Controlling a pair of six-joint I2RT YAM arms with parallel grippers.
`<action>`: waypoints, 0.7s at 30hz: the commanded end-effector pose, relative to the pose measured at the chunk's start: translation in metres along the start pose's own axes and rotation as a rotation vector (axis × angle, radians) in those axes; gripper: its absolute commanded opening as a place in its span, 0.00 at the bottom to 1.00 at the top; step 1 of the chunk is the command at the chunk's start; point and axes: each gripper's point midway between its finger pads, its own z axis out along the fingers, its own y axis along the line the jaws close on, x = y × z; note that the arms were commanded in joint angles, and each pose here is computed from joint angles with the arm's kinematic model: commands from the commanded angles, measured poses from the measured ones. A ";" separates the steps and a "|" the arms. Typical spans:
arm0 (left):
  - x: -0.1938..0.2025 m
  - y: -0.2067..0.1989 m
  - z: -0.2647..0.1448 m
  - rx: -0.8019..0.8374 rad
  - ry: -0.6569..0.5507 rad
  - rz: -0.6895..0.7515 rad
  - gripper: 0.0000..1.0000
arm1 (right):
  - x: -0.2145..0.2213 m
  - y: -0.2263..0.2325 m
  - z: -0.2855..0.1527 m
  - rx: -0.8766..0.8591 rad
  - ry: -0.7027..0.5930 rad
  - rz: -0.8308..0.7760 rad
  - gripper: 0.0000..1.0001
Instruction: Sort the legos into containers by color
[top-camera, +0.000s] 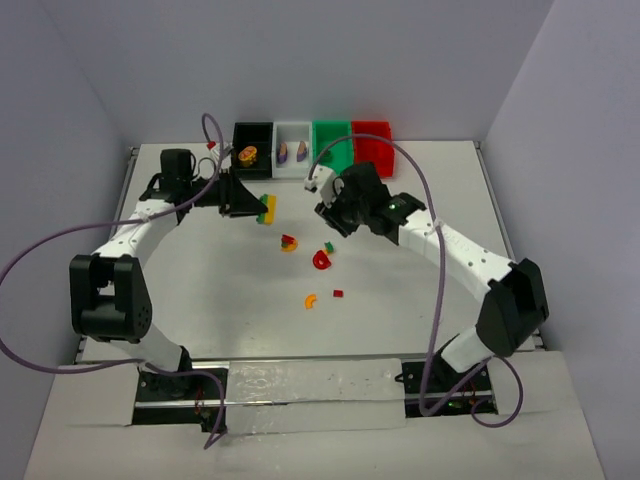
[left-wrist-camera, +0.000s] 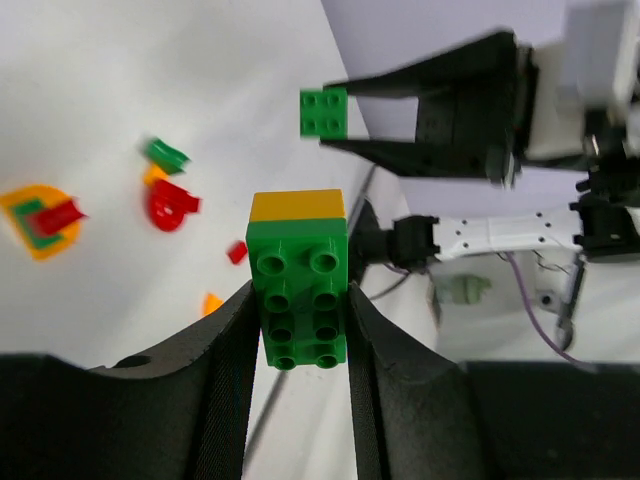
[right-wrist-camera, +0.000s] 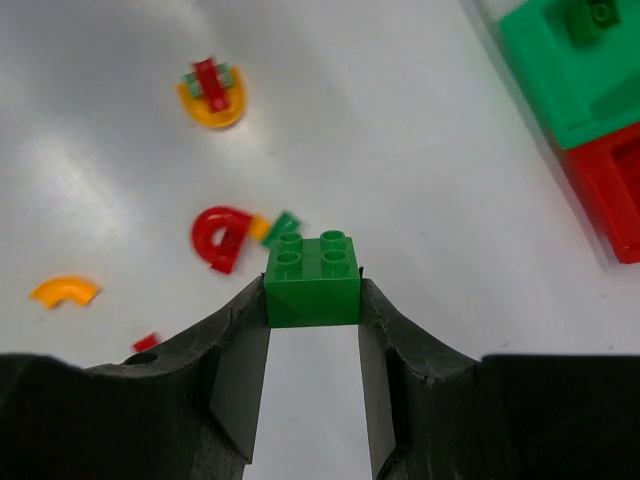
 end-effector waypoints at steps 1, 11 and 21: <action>-0.029 -0.005 -0.017 -0.072 -0.068 0.212 0.00 | -0.037 -0.089 0.037 0.165 -0.057 0.161 0.00; -0.057 -0.014 -0.041 -0.262 -0.282 0.431 0.00 | -0.081 -0.226 0.107 0.483 -0.160 0.385 0.00; -0.070 -0.023 -0.050 -0.302 -0.362 0.490 0.00 | -0.050 -0.244 0.166 0.489 -0.156 0.397 0.01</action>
